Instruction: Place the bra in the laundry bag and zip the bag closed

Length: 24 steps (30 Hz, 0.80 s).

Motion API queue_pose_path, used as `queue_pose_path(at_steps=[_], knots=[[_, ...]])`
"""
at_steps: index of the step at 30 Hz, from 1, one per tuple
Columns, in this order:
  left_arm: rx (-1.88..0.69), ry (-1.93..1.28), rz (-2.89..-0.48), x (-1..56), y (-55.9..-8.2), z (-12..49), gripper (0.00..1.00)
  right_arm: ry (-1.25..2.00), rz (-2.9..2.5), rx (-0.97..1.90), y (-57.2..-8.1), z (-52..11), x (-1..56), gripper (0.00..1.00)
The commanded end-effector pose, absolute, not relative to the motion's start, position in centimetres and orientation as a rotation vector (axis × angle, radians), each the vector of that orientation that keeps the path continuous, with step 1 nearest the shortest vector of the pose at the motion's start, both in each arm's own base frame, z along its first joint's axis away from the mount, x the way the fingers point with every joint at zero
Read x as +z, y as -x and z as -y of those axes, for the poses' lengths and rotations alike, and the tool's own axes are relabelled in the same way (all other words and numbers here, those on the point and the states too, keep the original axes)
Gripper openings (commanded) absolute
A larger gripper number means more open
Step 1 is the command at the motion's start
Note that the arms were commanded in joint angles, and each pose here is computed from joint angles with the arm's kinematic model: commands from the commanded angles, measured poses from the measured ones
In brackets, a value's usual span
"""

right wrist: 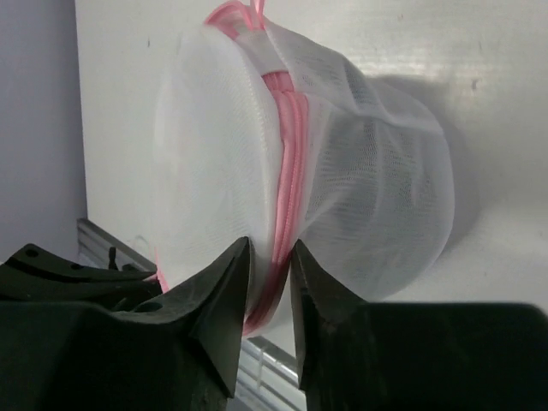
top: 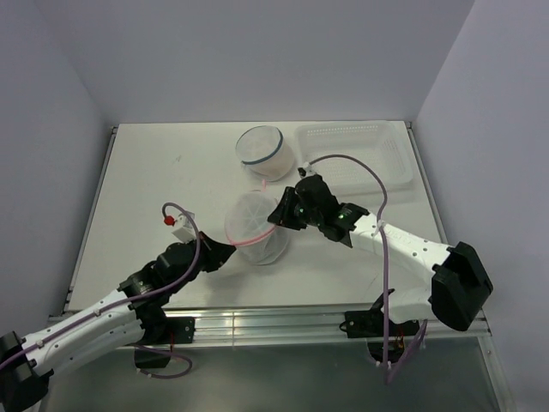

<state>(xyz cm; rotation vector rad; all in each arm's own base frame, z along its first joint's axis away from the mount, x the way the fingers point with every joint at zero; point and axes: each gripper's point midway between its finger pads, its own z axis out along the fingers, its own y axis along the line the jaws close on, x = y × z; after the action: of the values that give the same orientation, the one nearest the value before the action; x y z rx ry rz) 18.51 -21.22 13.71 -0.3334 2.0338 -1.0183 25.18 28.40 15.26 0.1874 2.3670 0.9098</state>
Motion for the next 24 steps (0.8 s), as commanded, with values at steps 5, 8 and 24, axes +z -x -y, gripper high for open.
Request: queue_pose_path(at_steps=[5, 8, 24], knots=[[-1.073, 0.203, -1.985, 15.5, -17.9, 23.3, 0.00, 0.035, -2.301, 0.869, -26.7, -31.0, 19.6, 0.53], [-1.099, 0.134, -1.981, 16.3, -17.3, 25.5, 0.00, 0.003, -2.294, 0.796, -26.9, -30.0, 21.0, 0.60], [-1.190, -0.069, -1.964, 18.5, -17.4, 34.4, 0.00, -0.108, -2.353, 0.899, -19.5, -27.3, 17.2, 0.63]])
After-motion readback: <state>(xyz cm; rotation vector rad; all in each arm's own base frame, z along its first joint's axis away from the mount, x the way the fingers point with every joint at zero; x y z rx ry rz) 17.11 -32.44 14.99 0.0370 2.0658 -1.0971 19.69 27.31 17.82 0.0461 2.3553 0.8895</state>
